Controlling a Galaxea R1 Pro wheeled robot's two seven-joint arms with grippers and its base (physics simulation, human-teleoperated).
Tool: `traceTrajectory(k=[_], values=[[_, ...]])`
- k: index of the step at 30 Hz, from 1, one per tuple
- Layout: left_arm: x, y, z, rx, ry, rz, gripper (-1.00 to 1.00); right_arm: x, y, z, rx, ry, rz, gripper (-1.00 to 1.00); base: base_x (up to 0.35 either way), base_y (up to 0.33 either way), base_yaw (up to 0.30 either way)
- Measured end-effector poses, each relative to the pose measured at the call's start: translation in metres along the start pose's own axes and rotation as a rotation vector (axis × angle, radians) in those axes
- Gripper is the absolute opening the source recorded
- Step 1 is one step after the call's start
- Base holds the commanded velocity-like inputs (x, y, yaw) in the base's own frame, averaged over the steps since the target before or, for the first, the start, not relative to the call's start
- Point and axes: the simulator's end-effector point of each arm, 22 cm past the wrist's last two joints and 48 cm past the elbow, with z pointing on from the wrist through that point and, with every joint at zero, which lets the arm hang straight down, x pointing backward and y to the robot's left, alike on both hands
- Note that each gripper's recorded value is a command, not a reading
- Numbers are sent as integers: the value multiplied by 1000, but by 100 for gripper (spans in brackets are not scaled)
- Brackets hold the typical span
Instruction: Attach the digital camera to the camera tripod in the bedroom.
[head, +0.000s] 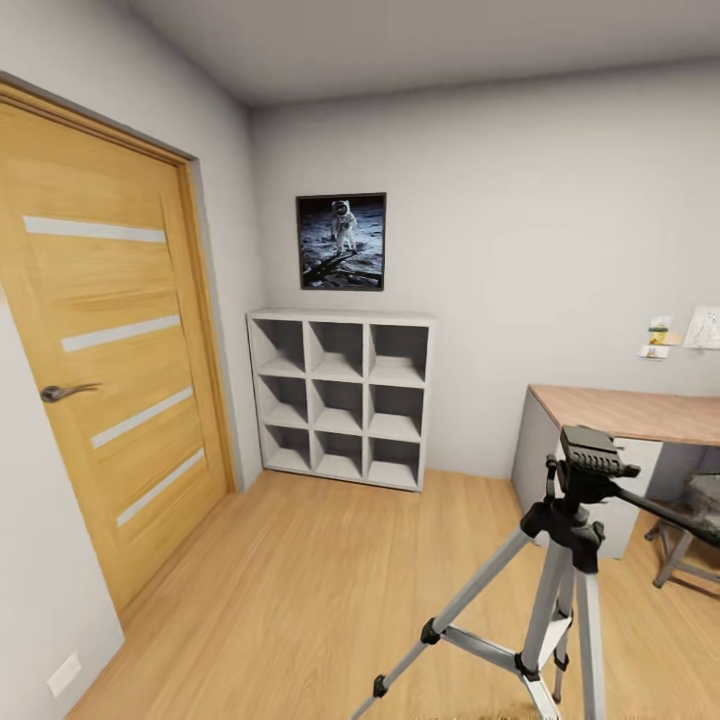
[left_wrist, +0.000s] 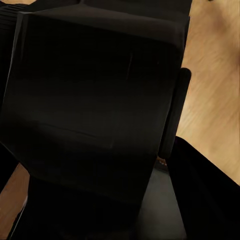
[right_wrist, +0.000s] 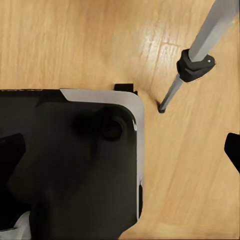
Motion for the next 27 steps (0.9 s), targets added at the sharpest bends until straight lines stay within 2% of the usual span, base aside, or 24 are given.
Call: traceTrajectory(k=[5, 27], values=[[-1, 5, 0, -21, -1, -24, -100, 3, -4, -1, 7, 6, 13, 100, 0, 0, -287], [-4, 1, 0, -12, -8, -12, -100, 2, -5, -1, 9, 3, 19, 100, 0, 0, -291]])
